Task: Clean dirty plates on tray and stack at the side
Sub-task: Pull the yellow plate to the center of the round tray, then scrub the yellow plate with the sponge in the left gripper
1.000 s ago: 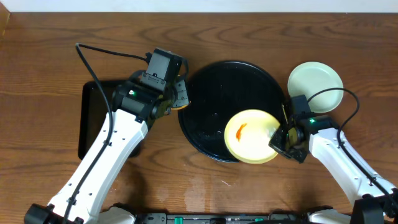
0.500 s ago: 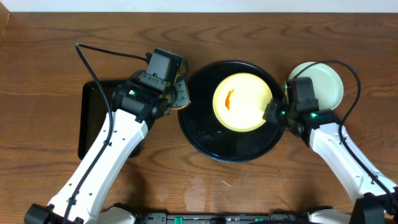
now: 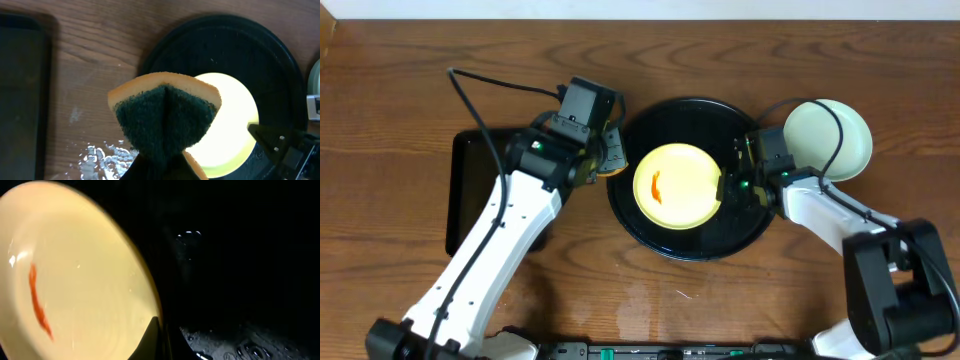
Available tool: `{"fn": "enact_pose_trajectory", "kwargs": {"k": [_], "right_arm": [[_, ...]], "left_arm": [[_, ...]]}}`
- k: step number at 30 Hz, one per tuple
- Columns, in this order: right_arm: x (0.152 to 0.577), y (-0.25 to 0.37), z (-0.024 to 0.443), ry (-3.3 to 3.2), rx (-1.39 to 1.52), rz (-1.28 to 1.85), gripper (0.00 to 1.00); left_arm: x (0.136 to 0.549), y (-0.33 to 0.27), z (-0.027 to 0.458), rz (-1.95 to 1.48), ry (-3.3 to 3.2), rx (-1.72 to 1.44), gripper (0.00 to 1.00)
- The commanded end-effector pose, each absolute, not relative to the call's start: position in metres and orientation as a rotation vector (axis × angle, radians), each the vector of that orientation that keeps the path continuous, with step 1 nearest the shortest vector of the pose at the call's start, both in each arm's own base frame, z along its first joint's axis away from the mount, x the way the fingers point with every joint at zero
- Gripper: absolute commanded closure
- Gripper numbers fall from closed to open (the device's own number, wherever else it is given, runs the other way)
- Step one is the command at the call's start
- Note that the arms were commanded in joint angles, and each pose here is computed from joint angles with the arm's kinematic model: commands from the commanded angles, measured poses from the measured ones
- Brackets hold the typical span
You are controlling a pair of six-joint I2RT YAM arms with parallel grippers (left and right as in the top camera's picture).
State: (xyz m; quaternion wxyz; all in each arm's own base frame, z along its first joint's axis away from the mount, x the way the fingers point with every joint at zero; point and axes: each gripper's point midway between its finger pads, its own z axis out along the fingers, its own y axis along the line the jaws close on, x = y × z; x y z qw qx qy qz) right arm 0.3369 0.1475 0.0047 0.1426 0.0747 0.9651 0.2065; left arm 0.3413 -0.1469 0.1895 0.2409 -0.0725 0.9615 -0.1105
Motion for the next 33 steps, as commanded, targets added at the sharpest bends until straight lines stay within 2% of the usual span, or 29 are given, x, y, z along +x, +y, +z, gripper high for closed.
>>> {"fn": "enact_pose_trajectory", "kwargs": {"k": [1, 7, 14, 20, 26, 33], "right_arm": [[0.342, 0.141, -0.001, 2.783, 0.321, 0.526, 0.99], [0.350, 0.131, -0.001, 2.744, 0.416, 0.458, 0.99], [0.350, 0.128, -0.002, 2.742, 0.453, 0.439, 0.99], [0.350, 0.128, -0.002, 2.742, 0.453, 0.439, 0.99], [0.350, 0.128, -0.002, 2.743, 0.454, 0.439, 0.99], [0.350, 0.128, -0.003, 2.745, 0.454, 0.438, 0.99]], "left_arm": [[0.342, -0.165, 0.177, -0.400, 2.677, -0.163, 0.92], [0.354, -0.205, 0.164, -0.545, 2.669, -0.074, 0.92], [0.364, -0.249, 0.127, -0.573, 2.681, 0.022, 0.92], [0.370, -0.277, 0.096, -0.624, 2.708, -0.089, 0.92], [0.370, -0.304, 0.078, -0.662, 2.701, -0.067, 0.92], [0.374, -0.302, 0.040, -0.640, 2.760, -0.193, 0.92]]}}
